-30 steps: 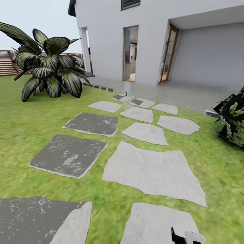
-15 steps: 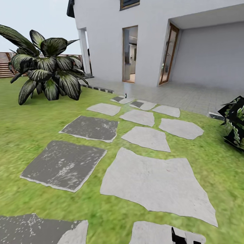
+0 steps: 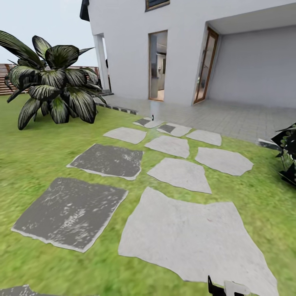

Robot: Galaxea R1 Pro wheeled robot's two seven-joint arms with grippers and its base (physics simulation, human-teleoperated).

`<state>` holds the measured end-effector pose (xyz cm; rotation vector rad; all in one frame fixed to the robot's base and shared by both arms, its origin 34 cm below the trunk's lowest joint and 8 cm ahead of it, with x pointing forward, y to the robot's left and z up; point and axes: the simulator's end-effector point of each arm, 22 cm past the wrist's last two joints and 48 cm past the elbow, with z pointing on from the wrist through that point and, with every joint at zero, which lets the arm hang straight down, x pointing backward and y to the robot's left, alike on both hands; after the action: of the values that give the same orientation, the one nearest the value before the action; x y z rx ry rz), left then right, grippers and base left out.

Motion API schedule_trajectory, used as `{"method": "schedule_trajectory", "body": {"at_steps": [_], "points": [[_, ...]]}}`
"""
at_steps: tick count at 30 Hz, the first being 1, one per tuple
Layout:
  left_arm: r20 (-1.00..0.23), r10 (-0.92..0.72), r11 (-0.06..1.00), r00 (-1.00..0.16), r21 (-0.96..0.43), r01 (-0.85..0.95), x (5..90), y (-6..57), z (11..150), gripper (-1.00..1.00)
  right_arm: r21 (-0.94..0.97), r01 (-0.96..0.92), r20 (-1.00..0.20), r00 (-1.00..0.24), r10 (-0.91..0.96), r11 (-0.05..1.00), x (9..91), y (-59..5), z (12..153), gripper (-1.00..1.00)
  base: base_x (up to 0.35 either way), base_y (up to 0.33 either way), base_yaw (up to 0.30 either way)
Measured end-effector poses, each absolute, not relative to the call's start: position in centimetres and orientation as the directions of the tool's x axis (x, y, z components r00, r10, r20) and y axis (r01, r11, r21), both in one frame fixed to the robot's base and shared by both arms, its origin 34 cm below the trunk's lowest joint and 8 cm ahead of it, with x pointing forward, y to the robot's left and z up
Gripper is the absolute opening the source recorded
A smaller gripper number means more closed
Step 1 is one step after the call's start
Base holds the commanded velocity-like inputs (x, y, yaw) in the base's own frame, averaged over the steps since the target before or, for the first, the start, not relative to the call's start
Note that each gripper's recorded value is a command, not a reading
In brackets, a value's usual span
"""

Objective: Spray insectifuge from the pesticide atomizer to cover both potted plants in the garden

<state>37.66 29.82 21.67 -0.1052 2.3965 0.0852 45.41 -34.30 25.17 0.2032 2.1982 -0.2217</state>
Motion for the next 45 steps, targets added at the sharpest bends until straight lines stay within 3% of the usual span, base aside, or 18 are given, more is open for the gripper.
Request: {"method": "schedule_trajectory", "body": {"at_steps": [45], "points": [[-0.678,-0.053,0.994,-0.734,0.031,-0.101,37.66,29.84,21.7,1.0,-0.085,0.226,-0.794,-0.603,0.071,0.97,44.74,-34.11,24.77,1.0,0.337,0.0,-0.013]]}}
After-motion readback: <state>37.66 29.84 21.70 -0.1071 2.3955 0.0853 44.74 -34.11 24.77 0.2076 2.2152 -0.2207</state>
